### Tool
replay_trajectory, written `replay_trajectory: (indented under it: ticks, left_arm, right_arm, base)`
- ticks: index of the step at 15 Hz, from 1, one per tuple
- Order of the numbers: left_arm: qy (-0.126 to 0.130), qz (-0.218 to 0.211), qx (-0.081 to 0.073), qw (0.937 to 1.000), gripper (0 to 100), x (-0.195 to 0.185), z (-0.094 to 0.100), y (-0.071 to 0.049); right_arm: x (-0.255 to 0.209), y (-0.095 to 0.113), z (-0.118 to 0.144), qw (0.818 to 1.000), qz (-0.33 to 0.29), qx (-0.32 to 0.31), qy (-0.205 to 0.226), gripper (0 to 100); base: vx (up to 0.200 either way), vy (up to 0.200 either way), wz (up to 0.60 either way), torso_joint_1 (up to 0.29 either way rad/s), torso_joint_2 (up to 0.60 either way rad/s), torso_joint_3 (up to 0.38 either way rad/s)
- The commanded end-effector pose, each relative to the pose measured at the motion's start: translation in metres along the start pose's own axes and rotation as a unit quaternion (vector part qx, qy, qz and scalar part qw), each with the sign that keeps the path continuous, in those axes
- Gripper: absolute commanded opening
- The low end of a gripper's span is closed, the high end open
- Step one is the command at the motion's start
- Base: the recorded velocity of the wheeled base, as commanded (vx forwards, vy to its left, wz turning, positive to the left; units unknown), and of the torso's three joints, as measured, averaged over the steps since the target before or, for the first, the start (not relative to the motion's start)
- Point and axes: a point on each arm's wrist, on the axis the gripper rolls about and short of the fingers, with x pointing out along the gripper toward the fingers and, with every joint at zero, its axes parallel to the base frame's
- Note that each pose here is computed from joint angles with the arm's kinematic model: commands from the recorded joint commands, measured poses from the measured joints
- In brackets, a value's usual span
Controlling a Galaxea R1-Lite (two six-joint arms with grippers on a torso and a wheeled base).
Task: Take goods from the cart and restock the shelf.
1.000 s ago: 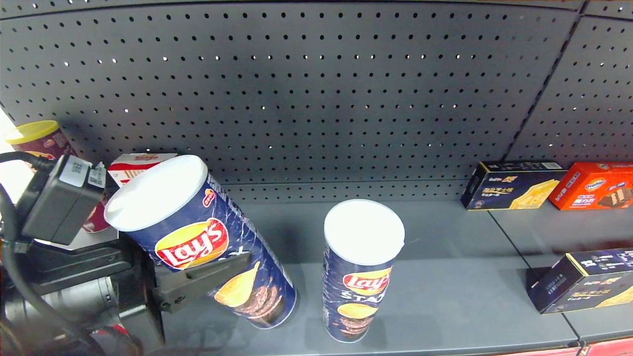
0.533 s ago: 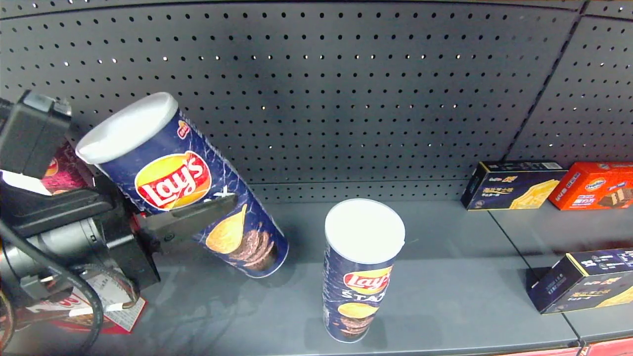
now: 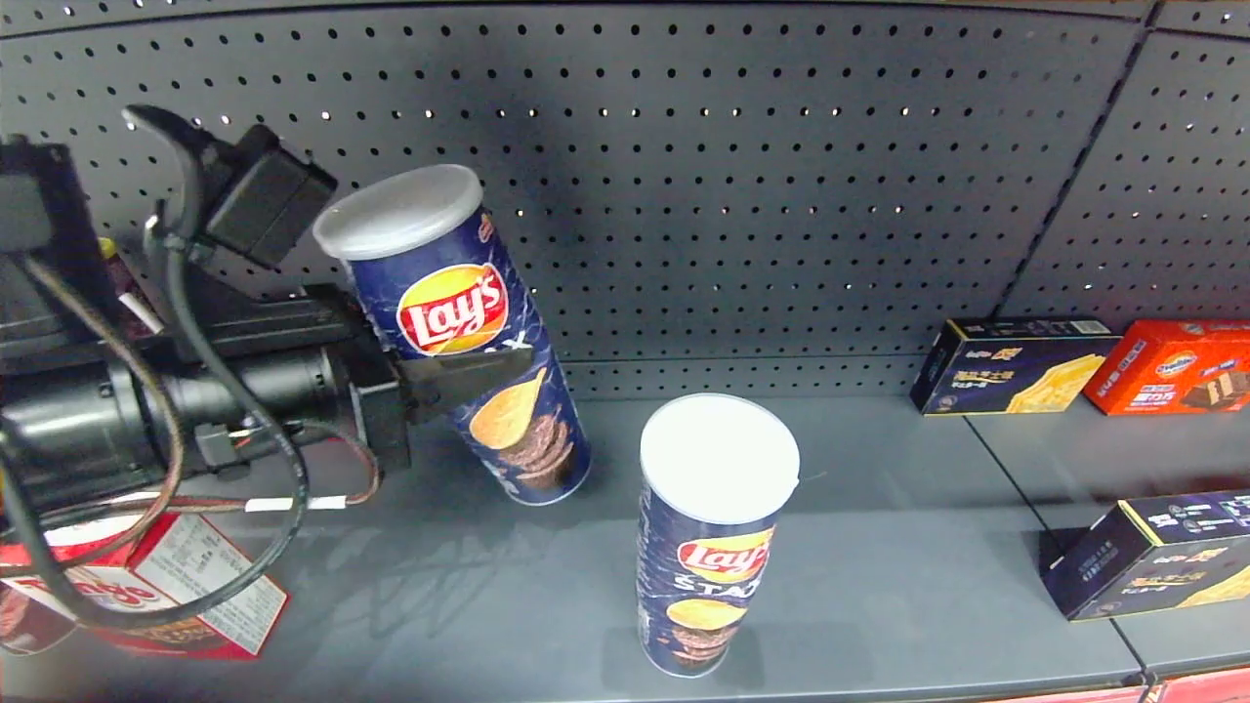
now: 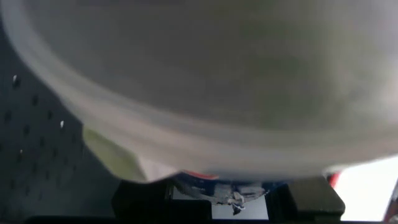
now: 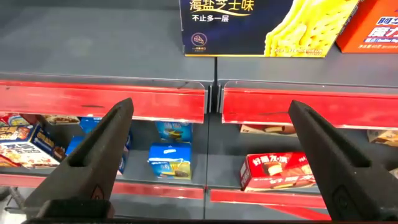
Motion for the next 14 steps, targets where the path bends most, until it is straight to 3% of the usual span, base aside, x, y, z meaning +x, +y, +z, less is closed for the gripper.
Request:
replay_trajectory:
  ticks: [1,3,4,6,7,10,14]
  left_arm:
    - [0.007,-0.016,0.001,0.9998,0,0.037,0.002,0.012]
    - [0.032,-0.032,0.001,0.9990,0,0.049,0.005,0.009]
    - [0.046,-0.035,0.013,0.9982,0,0.057,0.006,0.013]
    - [0.059,-0.035,0.076,0.9947,0,0.078,0.003,0.023]
    - [0.068,-0.041,0.085,0.9933,0,0.085,-0.001,0.025]
    - [0.072,-0.092,0.071,0.9906,0,0.099,0.004,0.030]
    - [0.071,-0.098,0.070,0.9902,0,0.119,0.003,0.038]
  right_arm:
    - [0.001,0.000,0.000,1.000,0.000,0.000,0.003,100]
    - [0.001,0.000,0.000,1.000,0.000,0.000,0.003,100]
    - [0.001,0.000,0.000,1.000,0.000,0.000,0.003,100]
    - [0.000,0.000,0.000,1.000,0.000,0.000,0.003,100]
    - [0.000,0.000,0.000,1.000,0.000,0.000,0.003,100]
    - [0.000,0.000,0.000,1.000,0.000,0.000,0.003,100]
    - [0.000,0.000,0.000,1.000,0.000,0.000,0.003,100]
  base:
    - [0.000,0.000,0.00,0.000,0.00,0.000]
    - [0.000,0.000,0.00,0.000,0.00,0.000]
    - [0.000,0.000,0.00,0.000,0.00,0.000]
    - [0.000,0.000,0.00,0.000,0.00,0.000]
    - [0.000,0.000,0.00,0.000,0.00,0.000]
    - [0.000,0.000,0.00,0.000,0.00,0.000]
    - [0.000,0.000,0.00,0.000,0.00,0.000]
